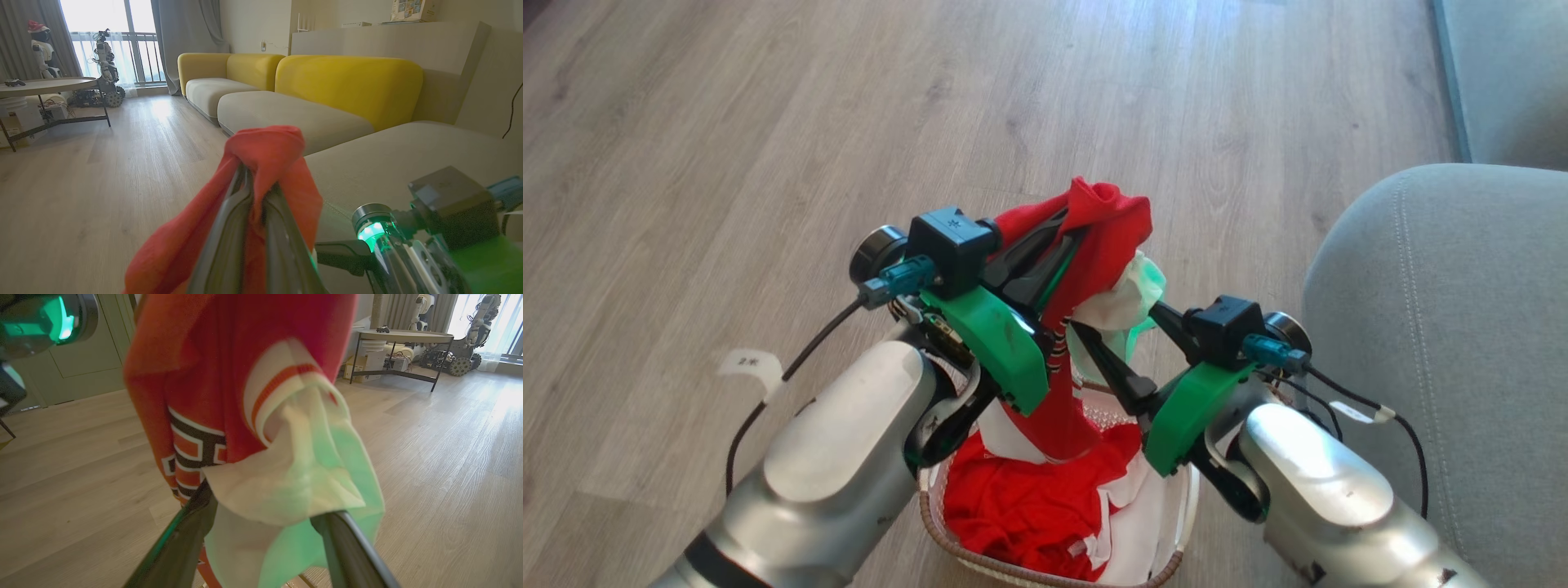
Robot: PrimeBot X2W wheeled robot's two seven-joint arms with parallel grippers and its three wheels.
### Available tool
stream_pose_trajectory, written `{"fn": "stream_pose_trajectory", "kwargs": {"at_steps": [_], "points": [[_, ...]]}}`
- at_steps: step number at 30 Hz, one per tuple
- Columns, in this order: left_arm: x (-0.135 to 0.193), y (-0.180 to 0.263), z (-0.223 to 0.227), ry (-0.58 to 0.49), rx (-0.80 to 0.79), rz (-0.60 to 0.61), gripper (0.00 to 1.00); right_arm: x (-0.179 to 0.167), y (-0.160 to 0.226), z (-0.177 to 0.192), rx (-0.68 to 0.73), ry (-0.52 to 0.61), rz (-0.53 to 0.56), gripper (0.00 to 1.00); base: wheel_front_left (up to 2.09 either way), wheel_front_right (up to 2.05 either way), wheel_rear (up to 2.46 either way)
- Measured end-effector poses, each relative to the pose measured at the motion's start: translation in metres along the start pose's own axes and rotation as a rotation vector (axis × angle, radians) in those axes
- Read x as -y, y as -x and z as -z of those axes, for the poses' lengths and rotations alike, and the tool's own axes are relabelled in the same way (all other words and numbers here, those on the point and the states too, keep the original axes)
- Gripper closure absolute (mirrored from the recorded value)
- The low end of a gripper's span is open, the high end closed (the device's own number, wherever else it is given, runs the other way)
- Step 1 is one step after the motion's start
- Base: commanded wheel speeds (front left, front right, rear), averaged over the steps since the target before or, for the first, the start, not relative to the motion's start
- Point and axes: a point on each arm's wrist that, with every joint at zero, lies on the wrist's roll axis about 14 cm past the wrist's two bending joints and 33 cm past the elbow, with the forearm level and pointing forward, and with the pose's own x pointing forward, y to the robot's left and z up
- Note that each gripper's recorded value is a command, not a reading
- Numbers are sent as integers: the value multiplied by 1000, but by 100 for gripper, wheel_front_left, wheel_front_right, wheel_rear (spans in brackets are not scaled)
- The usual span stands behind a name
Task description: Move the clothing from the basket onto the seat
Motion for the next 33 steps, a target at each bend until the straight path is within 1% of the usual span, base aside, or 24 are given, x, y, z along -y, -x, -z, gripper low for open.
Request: {"fn": "stream_pose_trajectory", "kwargs": {"at_steps": [1,2,3,4,11,19,22,27,31,32,33], "points": [[0,1,1,1,-3,-1,100,0,-1,-1,1,0,0,0,0,0,0],[0,1,2,2,-6,-2,100,0,-3,-1,1,1,0,20,0,0,0],[-1,2,3,3,-8,-3,100,1,-4,-2,2,1,0,54,0,0,0],[-1,2,3,4,-9,-5,100,1,-5,-2,3,0,0,100,0,0,0],[-3,3,5,5,-14,-11,100,2,-8,-4,9,-14,4,100,0,0,0],[-3,0,10,18,-27,-7,100,9,-5,-25,81,-21,24,100,0,0,0],[-6,0,14,13,-36,-12,100,18,2,-41,136,-28,54,100,0,0,0],[-14,4,20,7,-51,-29,100,31,18,-46,164,-21,101,100,0,0,0],[-15,5,24,9,-57,-31,100,44,33,-58,211,-8,149,100,0,0,0],[-14,6,26,13,-62,-30,90,47,36,-63,226,-4,158,100,0,0,0],[-13,6,29,17,-67,-28,63,50,39,-67,241,-2,168,100,0,0,0]]}}
